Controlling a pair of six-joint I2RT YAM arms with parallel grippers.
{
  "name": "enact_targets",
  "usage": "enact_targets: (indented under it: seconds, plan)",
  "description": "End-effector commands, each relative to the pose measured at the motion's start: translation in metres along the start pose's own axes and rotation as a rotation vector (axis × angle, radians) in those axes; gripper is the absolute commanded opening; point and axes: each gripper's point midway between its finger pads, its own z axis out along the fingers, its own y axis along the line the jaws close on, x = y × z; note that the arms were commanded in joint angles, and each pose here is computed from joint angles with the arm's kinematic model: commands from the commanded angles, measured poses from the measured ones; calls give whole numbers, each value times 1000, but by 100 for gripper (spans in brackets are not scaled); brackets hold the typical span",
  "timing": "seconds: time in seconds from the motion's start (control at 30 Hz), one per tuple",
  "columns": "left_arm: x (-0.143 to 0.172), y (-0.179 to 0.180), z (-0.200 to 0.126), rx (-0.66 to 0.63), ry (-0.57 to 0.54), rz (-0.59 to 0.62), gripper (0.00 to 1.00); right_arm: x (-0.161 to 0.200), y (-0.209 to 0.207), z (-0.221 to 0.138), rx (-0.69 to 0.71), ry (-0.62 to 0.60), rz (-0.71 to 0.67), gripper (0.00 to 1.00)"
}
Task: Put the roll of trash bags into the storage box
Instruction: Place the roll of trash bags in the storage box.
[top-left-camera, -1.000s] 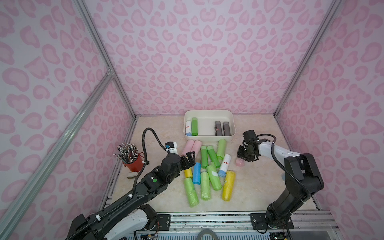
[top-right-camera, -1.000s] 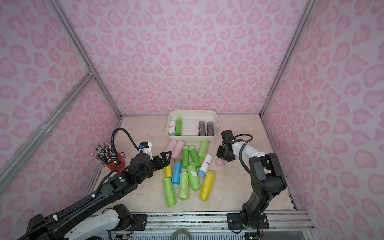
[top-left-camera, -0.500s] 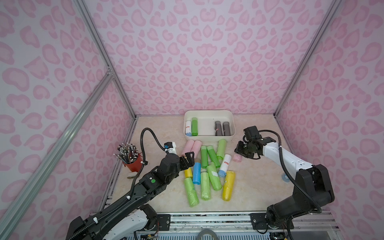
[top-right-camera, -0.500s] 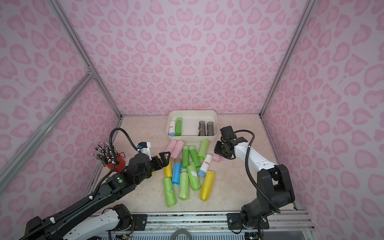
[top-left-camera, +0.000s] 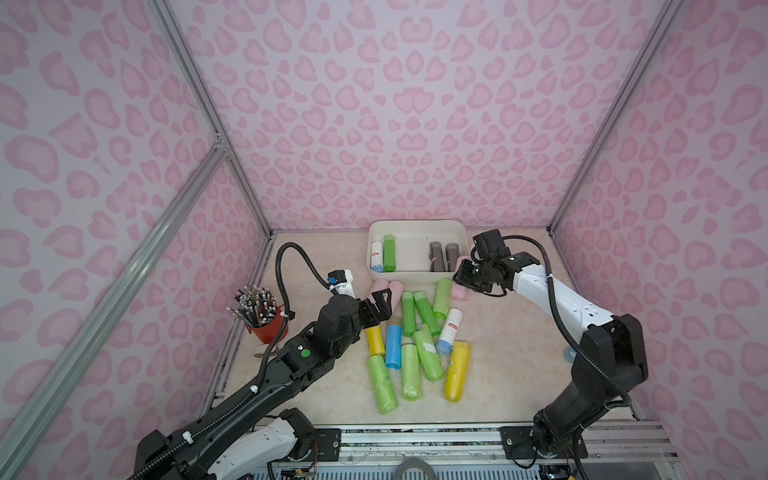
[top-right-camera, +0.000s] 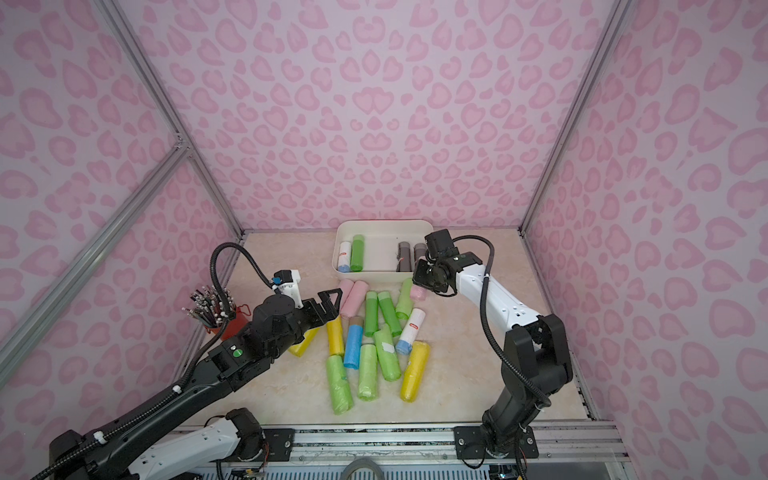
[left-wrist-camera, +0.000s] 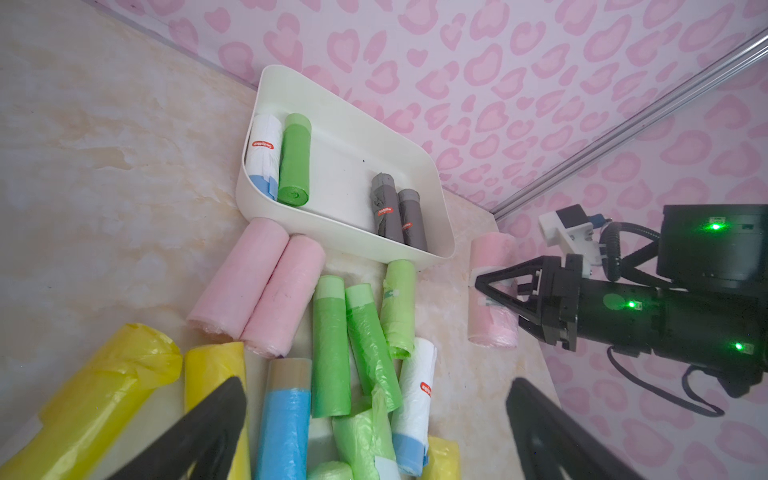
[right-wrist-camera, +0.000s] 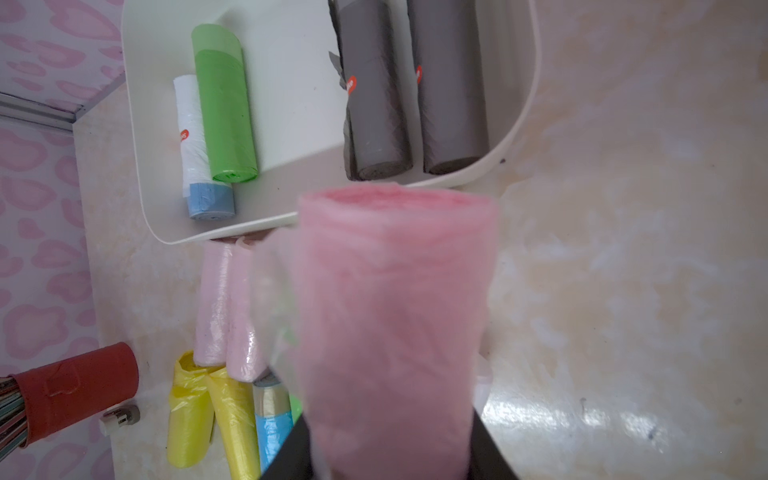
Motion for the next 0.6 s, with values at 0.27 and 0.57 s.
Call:
enact_targets:
  seconds: [0.27,0.57]
  plan:
    - [-8,2,10,-70,7,47,100,-74,43,51,-46,-81,-142,35]
    - [-9,-5,23,-75,25,36,100,-95,51,117,-83,-57,-150,33]
